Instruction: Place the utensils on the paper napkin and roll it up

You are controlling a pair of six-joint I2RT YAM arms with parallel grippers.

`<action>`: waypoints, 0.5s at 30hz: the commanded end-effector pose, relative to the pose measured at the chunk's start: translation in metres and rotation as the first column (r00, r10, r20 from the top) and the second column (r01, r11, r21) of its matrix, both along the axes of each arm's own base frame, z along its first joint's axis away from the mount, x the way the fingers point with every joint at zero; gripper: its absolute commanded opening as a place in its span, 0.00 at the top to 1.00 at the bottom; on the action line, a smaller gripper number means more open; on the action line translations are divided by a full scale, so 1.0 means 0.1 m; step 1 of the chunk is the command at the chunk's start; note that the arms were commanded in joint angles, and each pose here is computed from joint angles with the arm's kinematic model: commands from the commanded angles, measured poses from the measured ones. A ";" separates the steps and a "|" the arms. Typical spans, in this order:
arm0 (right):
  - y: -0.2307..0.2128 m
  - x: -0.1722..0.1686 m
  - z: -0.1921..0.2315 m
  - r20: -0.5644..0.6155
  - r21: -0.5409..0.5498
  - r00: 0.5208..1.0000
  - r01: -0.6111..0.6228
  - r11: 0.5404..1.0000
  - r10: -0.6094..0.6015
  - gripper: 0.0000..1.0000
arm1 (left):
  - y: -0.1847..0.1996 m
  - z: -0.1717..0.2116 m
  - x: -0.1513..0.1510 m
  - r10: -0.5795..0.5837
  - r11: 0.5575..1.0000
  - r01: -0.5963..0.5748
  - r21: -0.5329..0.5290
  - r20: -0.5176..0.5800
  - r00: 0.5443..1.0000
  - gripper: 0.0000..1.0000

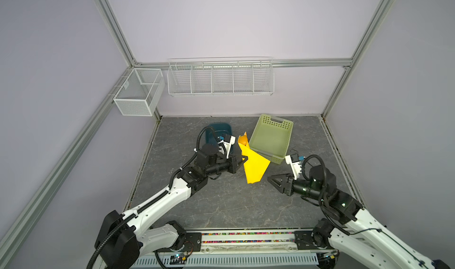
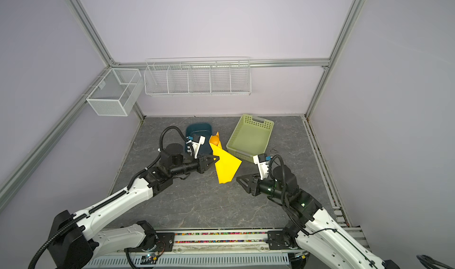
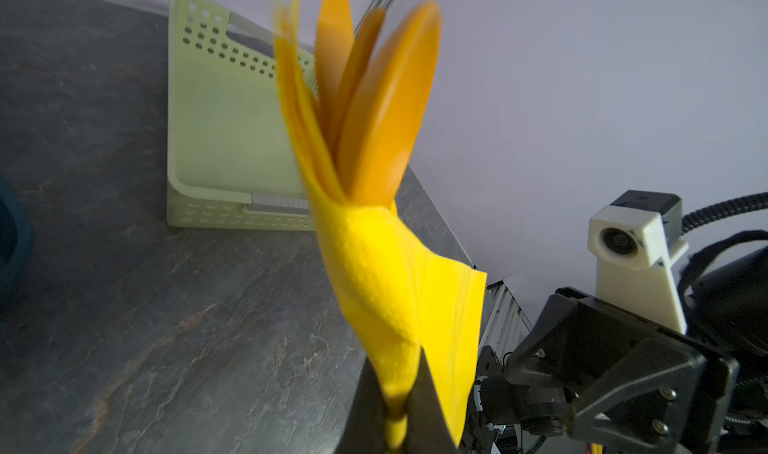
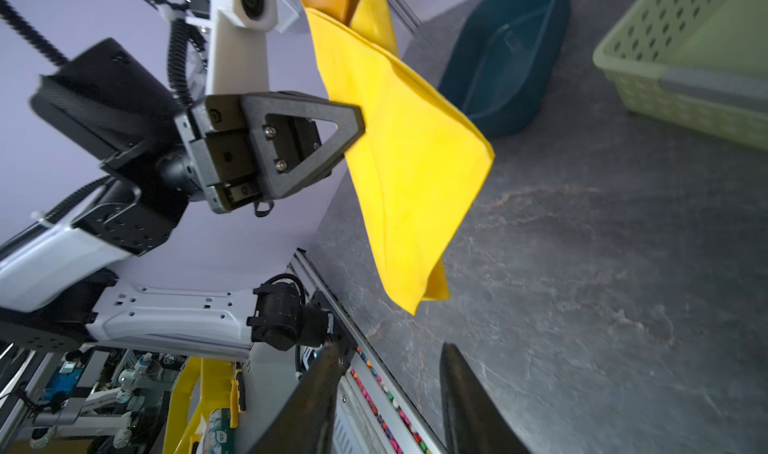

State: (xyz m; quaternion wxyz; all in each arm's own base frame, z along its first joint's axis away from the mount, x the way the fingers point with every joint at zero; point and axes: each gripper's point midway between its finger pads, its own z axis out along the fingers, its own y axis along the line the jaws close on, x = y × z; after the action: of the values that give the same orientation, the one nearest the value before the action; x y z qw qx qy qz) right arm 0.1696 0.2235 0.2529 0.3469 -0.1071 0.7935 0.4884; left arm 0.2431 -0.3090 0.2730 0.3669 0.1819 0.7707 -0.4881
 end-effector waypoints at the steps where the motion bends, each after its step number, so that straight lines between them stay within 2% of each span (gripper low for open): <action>1: 0.00 0.00 0.30 0.199 0.038 0.980 -0.028 0.999 0.019 0.56 | -0.01 0.51 -0.01 -0.025 0.998 0.035 -0.050 0.173 0.985 1.00; 7: 0.12 -0.12 0.60 0.368 0.054 0.923 -0.143 0.988 0.114 0.46 | -0.06 0.99 -0.18 -0.112 0.984 0.145 -0.099 0.286 0.952 1.00; 15: 0.22 -0.29 0.82 0.528 0.078 0.837 -0.213 0.974 0.141 0.30 | 0.06 1.40 -0.47 -0.154 0.965 0.227 -0.134 0.411 0.898 1.00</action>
State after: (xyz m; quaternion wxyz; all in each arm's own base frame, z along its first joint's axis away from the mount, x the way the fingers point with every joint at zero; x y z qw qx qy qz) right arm 0.1497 0.2423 0.3173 0.4682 -0.2507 0.6713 0.5170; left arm 0.2117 -0.3094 0.3773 0.4486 0.2863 0.6573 -0.5336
